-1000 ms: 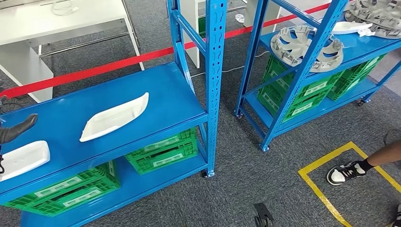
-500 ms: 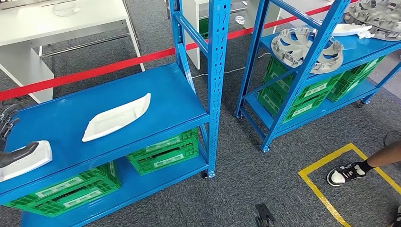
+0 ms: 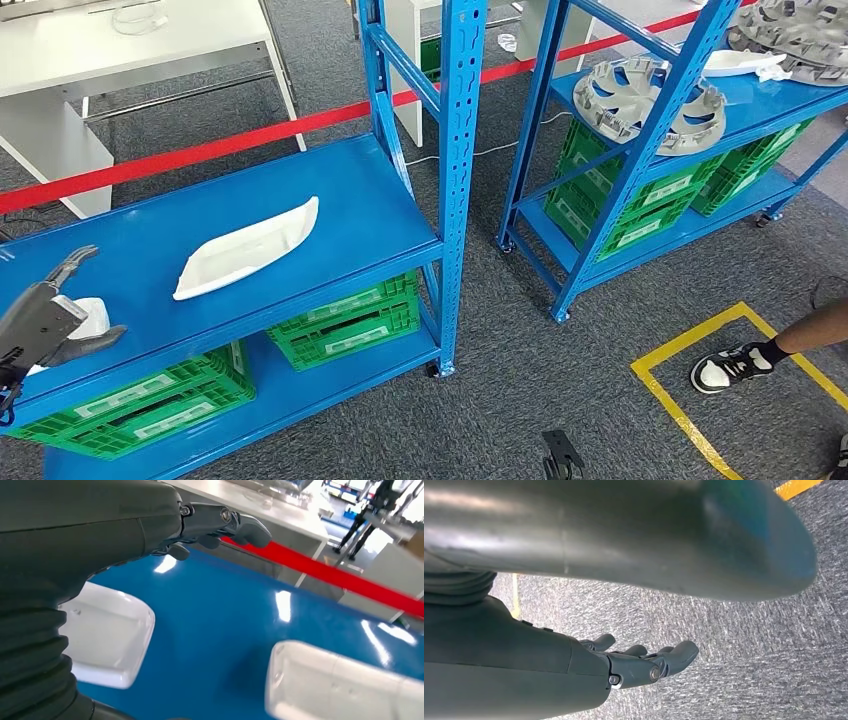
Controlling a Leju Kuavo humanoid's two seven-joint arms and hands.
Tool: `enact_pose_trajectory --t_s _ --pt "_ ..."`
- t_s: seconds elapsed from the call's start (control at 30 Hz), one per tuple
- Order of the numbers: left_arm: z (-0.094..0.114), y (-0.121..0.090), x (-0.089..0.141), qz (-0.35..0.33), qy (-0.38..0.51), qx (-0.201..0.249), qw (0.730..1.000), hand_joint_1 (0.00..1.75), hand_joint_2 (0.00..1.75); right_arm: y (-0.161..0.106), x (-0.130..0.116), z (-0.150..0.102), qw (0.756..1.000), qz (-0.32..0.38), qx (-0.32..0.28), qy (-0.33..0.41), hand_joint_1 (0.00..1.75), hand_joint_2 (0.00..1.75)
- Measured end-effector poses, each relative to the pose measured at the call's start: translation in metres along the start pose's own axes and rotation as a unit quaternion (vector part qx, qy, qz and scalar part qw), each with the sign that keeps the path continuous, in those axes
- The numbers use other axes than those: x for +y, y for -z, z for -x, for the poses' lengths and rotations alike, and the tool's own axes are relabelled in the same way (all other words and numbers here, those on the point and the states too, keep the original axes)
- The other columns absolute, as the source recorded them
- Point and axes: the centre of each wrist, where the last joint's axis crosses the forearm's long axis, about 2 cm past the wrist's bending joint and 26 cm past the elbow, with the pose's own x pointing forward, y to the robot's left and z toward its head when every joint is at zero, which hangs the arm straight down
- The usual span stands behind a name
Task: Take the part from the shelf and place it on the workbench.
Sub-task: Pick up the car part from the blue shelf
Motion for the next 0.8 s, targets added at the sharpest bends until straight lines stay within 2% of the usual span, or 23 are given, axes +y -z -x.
enact_pose_trajectory --t_s 0.4,0.8 --pt "0.002 0.004 -0.017 0.079 0.034 0.03 0.996 0.0 1.75 0.0 -0.003 0.0 1.0 0.004 0.007 0.001 0.0 0.0" --pt "0.007 -0.003 -0.015 0.067 0.086 0.064 0.992 0.0 1.75 0.0 -0.004 0.0 1.0 0.004 0.007 -0.007 0.0 0.0"
